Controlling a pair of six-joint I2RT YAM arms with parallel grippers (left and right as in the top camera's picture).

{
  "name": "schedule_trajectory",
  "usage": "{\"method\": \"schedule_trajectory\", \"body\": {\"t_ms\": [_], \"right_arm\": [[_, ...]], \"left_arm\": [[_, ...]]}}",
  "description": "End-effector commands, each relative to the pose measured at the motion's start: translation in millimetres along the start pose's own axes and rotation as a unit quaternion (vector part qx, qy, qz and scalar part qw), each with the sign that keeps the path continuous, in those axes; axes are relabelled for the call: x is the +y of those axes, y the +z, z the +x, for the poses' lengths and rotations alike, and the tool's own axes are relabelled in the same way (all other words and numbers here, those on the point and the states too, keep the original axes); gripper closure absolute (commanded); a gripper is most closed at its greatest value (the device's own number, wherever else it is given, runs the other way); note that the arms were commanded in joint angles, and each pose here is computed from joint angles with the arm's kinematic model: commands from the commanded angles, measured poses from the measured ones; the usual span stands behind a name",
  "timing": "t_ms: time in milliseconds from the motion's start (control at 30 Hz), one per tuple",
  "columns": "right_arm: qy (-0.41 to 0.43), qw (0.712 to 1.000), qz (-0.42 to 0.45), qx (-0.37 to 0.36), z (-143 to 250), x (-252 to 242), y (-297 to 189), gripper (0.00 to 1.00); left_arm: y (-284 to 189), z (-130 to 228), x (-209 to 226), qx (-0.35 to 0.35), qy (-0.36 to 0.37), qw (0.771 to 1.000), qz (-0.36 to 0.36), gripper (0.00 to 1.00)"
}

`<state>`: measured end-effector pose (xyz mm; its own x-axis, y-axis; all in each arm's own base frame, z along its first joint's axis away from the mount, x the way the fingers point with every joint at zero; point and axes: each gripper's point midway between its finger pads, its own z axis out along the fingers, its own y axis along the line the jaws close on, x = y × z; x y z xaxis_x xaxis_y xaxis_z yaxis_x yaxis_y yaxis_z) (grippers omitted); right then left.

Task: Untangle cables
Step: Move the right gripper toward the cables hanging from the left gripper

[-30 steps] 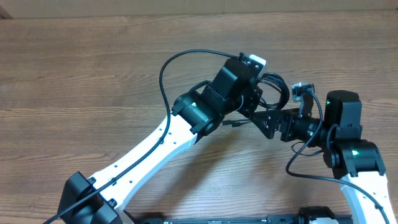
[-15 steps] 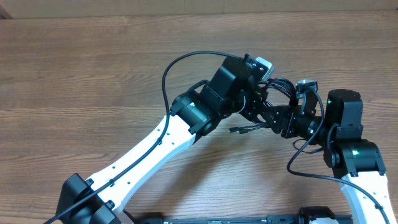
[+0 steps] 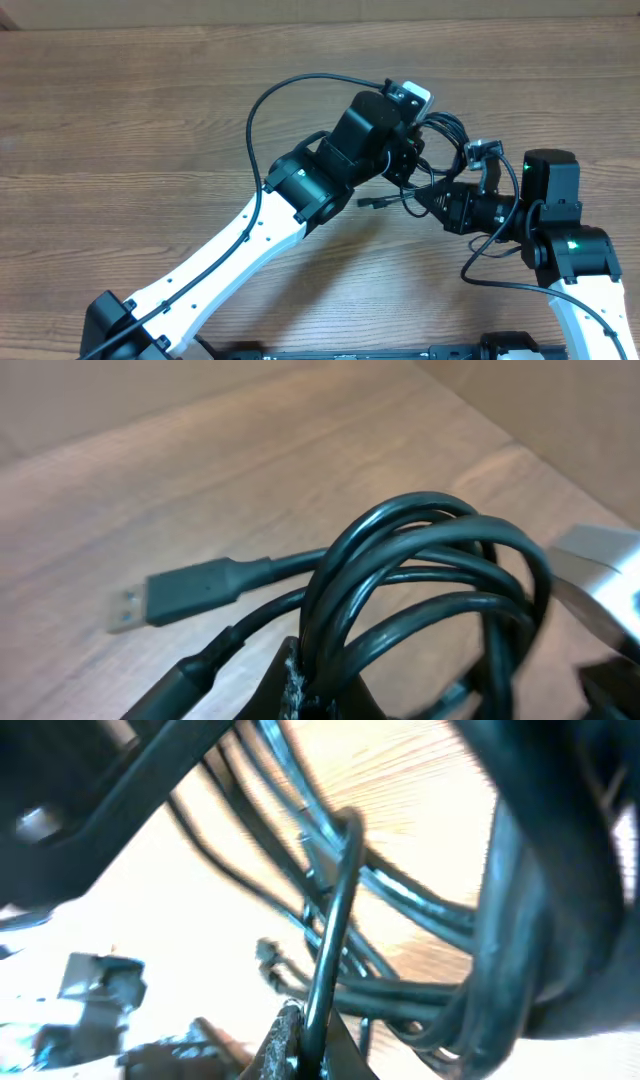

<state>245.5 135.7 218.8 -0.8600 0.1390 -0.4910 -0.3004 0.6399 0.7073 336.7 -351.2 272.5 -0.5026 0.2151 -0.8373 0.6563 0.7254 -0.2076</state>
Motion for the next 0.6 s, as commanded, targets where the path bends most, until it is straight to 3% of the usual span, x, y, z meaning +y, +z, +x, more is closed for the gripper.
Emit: {"method": "schedule_trajectory", "body": {"t_ms": [0,167,300,467,533,567], "right_arm": [[-0.017,0.995,-0.100,0.016,2,39,-6,0.96],[-0.018,0.992,-0.120,0.022,4,46,-7,0.96],[-0.005,0.993,-0.117,0.030,8,44,-7,0.96],[0.003,0.998,-0.065,0.023,7,26,-4,0.96],[0.003,0.999,-0.035,0.016,5,16,-3,0.66],[0.003,1.000,-0.009,0.010,3,7,-2,0.36]], "left_arm": [[-24,-37,20,-0.057,0.050,0.995,-0.064,0.96],[-27,-40,36,-0.063,0.052,0.990,-0.113,0.96],[-39,-46,69,-0.078,0.046,0.972,-0.215,0.96],[-42,-46,74,-0.079,0.046,0.969,-0.230,0.96],[-39,-45,68,-0.074,0.047,0.974,-0.210,0.96],[-36,-43,61,-0.069,0.049,0.978,-0.189,0.96]]}}
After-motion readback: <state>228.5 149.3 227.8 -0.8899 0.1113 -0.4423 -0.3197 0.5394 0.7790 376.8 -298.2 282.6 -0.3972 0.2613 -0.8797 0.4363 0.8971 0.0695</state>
